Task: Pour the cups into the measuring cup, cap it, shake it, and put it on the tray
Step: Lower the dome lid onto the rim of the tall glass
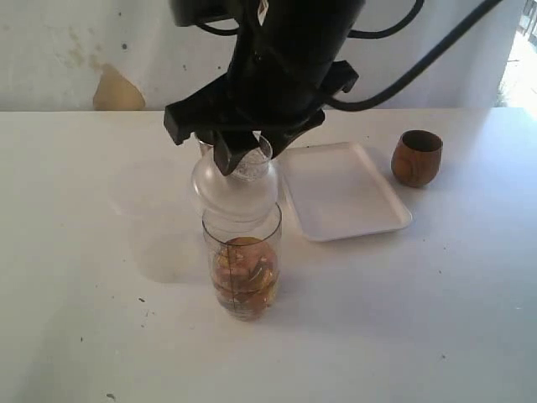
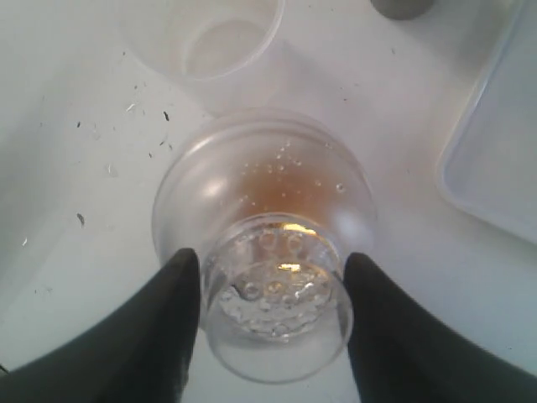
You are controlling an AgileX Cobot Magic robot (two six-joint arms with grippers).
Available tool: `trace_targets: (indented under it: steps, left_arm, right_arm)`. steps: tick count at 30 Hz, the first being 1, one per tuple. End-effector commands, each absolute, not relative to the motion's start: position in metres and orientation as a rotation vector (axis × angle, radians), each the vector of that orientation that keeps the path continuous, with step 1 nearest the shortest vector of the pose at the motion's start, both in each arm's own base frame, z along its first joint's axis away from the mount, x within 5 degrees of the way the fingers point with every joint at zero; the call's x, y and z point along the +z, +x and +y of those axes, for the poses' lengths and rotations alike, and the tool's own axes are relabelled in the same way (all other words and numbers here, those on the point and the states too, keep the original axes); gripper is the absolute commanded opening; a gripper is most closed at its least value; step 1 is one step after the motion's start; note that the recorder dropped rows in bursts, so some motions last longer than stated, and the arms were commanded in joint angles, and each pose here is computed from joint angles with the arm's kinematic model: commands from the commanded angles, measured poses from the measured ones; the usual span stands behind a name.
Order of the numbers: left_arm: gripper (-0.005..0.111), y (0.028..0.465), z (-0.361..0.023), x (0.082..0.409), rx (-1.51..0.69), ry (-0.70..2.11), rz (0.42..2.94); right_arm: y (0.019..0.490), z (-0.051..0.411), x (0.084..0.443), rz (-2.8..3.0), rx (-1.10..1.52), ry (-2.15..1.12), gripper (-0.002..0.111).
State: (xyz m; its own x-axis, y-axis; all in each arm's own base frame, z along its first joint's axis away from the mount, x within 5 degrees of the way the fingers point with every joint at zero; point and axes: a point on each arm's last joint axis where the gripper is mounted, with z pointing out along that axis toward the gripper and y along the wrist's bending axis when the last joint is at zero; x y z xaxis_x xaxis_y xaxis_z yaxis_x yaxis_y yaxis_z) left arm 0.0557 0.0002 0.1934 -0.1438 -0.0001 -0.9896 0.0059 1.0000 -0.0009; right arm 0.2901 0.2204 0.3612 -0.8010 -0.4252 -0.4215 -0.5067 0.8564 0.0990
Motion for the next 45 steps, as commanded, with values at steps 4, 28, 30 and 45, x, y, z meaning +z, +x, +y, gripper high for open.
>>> trace_targets:
  steps: [4, 28, 30, 45]
  left_arm:
    - [0.000, 0.056, 0.000, 0.192, -0.014, -0.001, 1.716]
    - [0.000, 0.056, 0.000, 0.192, -0.014, -0.001, 1.716]
    - [0.000, 0.056, 0.000, 0.192, -0.014, -0.001, 1.716]
    - [0.000, 0.056, 0.000, 0.192, -0.014, -0.001, 1.716]
  right_arm:
    - [0.278, 0.212, 0.377, 2.612, 0.318, -0.661, 0.000]
    - [0.290, 0.215, 0.341, 2.629, 0.240, -0.661, 0.000]
    - [0.291, 0.216, 0.339, 2.633, 0.238, -0.662, 0.000]
    - [0.296, 0.219, 0.336, 2.612, 0.248, -0.657, 0.000]
